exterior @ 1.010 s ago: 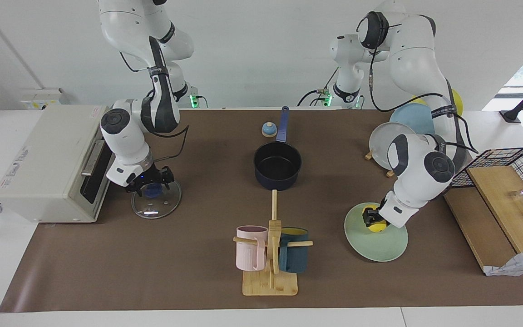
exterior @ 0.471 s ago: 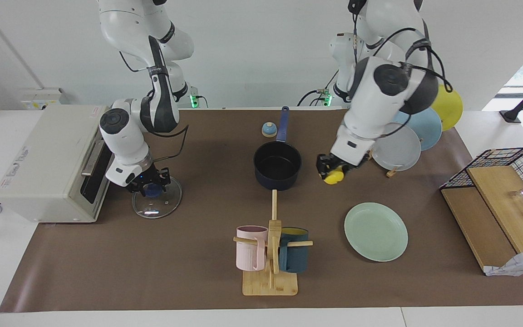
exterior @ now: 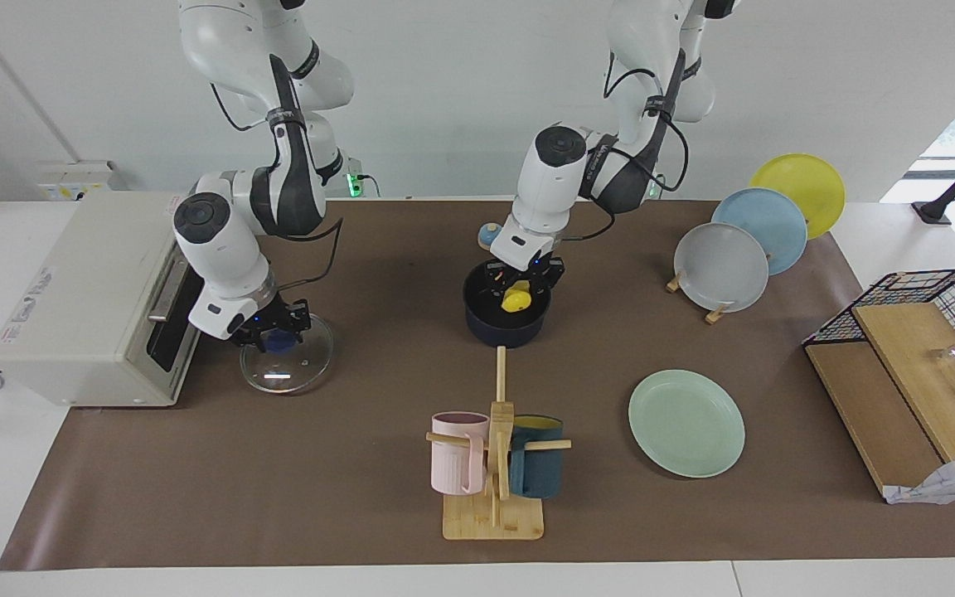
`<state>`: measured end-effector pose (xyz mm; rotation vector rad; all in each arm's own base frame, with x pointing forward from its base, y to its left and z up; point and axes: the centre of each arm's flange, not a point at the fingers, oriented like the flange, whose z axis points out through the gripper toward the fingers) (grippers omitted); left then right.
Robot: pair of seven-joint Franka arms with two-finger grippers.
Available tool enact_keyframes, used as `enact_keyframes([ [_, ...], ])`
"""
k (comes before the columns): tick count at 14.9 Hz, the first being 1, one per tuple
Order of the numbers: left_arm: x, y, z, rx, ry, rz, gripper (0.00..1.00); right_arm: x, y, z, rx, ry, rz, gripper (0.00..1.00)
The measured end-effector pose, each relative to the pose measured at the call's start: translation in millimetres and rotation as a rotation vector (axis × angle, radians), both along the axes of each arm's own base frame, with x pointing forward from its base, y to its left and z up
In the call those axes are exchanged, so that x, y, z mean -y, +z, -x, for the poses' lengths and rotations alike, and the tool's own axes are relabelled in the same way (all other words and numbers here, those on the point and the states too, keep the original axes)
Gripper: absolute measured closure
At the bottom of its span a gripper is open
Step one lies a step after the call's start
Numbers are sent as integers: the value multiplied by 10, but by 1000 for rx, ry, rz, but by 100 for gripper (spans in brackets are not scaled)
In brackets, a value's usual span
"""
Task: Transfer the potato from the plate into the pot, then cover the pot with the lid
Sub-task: 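Carry the potato with the left gripper over the black saucepan, then lower the potato into the saucepan and open the left gripper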
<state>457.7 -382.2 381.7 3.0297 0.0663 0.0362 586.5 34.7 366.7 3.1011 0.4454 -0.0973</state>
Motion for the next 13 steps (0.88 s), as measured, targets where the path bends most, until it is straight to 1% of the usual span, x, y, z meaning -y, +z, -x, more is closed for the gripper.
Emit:
enact_keyframes([
  [1, 15, -43, 48, -4, -5, -3, 38, -57, 188, -44, -19, 8, 1, 34],
  [3, 64, -114, 133, -1, -15, -3, 38, -195, 803, -147, -39, 28, 1, 34],
  [5, 138, -229, 268, 2, -21, 0, 38, -340, 1359, -149, -31, 51, -4, 34],
  [6, 168, -292, 340, -1, -28, -3, 38, -434, 1505, -120, -28, 63, -7, 34],
  [7, 177, -319, 356, 7, -29, 1, 38, -520, 1571, -84, -33, 61, -7, 34],
  [9, 158, -348, 356, 5, -27, -2, 38, -622, 1557, -45, -52, 41, -3, 34],
  [13, 178, -437, 363, 11, -42, -16, 38, -603, 1487, -62, -66, 30, 0, 34],
])
